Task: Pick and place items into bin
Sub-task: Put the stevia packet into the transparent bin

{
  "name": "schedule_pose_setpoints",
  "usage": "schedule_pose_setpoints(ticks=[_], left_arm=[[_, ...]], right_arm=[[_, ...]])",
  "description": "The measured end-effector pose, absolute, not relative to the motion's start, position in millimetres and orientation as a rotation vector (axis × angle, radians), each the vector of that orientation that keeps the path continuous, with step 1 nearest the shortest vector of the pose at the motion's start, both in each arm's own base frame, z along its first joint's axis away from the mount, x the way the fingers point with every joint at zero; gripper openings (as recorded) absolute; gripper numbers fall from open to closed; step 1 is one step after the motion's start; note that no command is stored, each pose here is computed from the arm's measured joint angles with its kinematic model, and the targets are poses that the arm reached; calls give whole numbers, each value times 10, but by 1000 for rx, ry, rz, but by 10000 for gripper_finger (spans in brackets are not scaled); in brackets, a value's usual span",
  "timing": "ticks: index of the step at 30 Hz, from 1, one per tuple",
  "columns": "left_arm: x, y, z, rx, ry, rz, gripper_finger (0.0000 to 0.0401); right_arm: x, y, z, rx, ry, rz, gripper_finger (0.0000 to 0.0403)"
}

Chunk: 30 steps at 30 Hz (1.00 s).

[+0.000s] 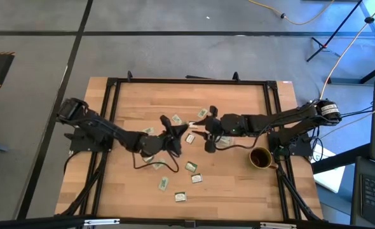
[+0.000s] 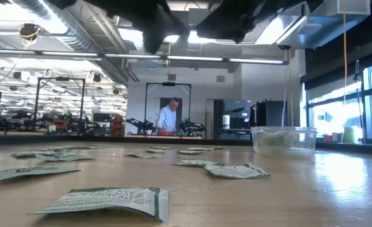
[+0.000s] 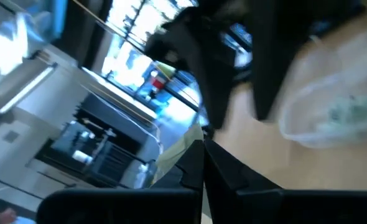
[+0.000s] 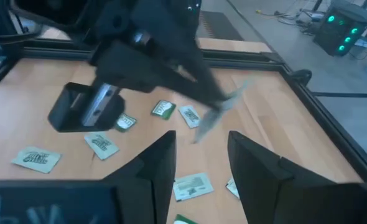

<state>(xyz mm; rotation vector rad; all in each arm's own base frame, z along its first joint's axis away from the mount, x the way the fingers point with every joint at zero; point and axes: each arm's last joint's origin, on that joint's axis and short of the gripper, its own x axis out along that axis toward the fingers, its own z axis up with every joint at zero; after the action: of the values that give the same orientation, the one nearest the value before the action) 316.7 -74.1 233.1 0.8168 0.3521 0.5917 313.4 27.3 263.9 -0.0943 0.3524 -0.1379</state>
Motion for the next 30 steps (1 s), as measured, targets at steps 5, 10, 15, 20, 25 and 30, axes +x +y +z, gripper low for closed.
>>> schedule_pose_setpoints(ticks=[5, 10, 15, 20, 25, 30], left_arm=[[3214, -699, 2377, 838, 301, 633, 2], [3231, -687, 2425, 820, 233, 599, 2], [3235, -666, 2466, 795, 197, 615, 2], [3239, -645, 2466, 785, 196, 621, 2], [3239, -655, 2526, 737, 115, 600, 2], [3239, -658, 2553, 702, 70, 585, 2]], right_arm=[[3133, 273, 2637, -74, 353, -142, 149], [3133, 250, 2641, -36, 345, -195, 149], [3141, 240, 2661, -19, 321, -205, 149], [3156, 240, 2708, 26, 267, -210, 149], [3161, 192, 2717, 92, 250, -232, 149], [3165, 174, 2727, 105, 238, -238, 148]])
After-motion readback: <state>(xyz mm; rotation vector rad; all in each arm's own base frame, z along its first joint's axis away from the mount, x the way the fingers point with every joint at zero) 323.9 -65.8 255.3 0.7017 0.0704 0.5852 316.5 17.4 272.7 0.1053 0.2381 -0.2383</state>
